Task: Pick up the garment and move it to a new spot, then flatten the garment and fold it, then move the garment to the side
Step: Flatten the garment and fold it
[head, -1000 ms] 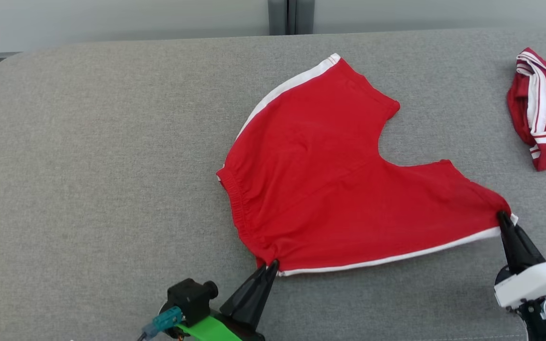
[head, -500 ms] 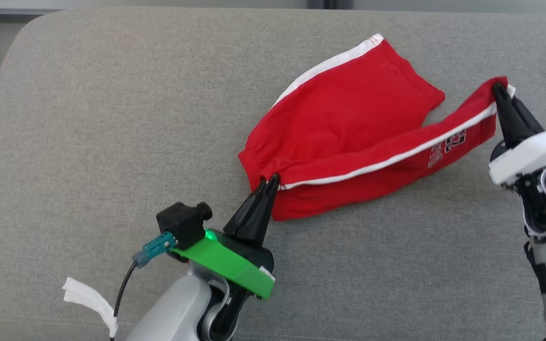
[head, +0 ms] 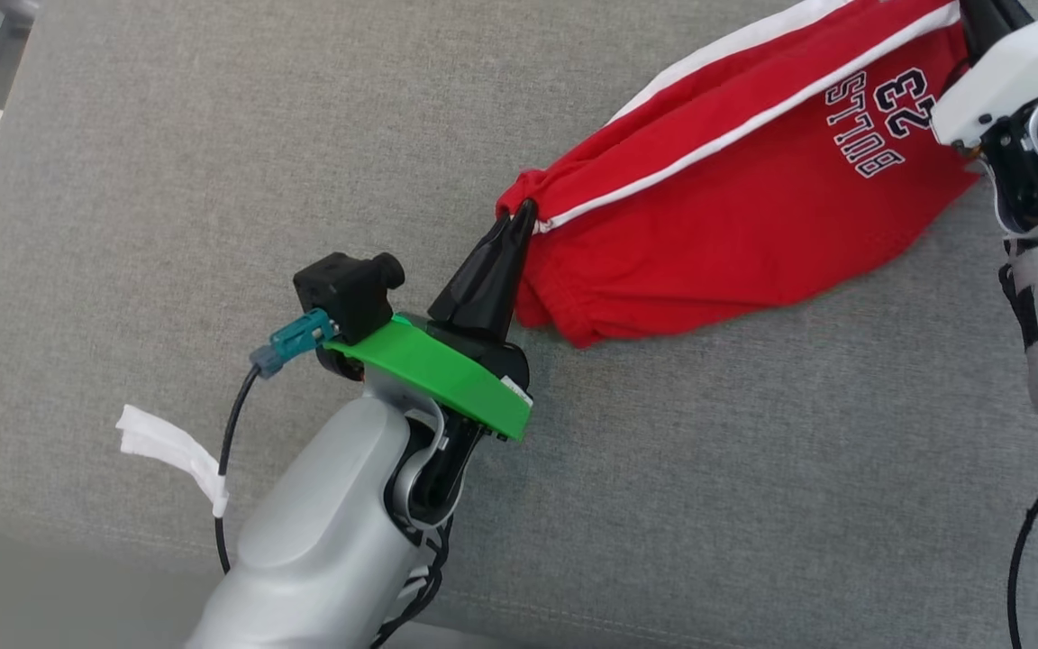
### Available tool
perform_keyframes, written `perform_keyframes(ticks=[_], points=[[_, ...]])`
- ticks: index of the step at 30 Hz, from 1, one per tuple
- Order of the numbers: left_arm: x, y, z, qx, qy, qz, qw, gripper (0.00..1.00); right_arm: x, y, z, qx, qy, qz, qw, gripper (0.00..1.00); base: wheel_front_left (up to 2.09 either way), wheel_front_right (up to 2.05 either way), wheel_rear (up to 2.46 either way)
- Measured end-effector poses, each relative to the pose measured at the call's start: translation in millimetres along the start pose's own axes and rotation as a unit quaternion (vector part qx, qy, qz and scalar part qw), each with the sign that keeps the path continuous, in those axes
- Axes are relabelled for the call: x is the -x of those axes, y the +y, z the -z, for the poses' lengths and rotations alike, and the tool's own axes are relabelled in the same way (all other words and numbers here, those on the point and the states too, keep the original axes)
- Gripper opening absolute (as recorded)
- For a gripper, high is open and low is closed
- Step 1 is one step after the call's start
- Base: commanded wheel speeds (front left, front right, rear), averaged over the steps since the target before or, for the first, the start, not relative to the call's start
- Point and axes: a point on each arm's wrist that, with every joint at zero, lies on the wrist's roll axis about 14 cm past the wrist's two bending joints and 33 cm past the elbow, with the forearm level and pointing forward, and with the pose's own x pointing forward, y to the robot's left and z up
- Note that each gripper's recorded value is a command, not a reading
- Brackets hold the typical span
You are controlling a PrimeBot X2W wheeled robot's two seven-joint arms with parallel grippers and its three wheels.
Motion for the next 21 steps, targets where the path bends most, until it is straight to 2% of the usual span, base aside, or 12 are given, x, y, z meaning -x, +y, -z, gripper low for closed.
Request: perform_keyframes(ticks=[3, 4, 5, 6, 7, 11, 16, 21], points=[[-4, 5, 0, 0.005, 0.002, -0.003, 1.0, 0.0, -17, 5, 13, -0.004, 0.013, -0.002, 1.0, 0.0, 0.0, 0.0, 0.0], [-5, 5, 1, 0.003, 0.004, -0.002, 1.0, 0.25, -22, 6, 19, -0.003, 0.02, -0.002, 1.0, 0.02, 0.0, 0.0, 0.0], [-5, 5, 1, 0.002, 0.004, -0.001, 1.0, 0.64, -25, 7, 23, -0.002, 0.023, -0.003, 1.0, 0.41, 0.0, 0.0, 0.0], [-6, 5, 1, -0.001, 0.005, 0.0, 1.0, 1.0, -28, 9, 27, 0.0, 0.026, -0.004, 1.0, 0.91, 0.0, 0.0, 0.0], [-6, 6, 1, -0.005, 0.005, 0.0, 1.0, 1.0, -31, 11, 30, -0.001, 0.027, -0.006, 1.0, 1.0, 0.0, 0.0, 0.0], [-3, 5, -2, -0.009, 0.001, 0.0, 1.0, 1.0, -33, 15, 37, 0.012, 0.027, -0.012, 0.999, 1.0, 0.0, 0.0, 0.0], [10, -2, -4, -0.009, -0.011, 0.001, 1.0, 1.0, -20, -1, 32, 0.05, 0.025, -0.001, 0.998, 1.0, 0.0, 0.0, 0.0], [34, 12, -18, -0.018, -0.045, -0.035, 0.998, 1.0, -3, -16, 37, 0.089, 0.042, 0.005, 0.995, 1.0, 0.0, 0.0, 0.0]])
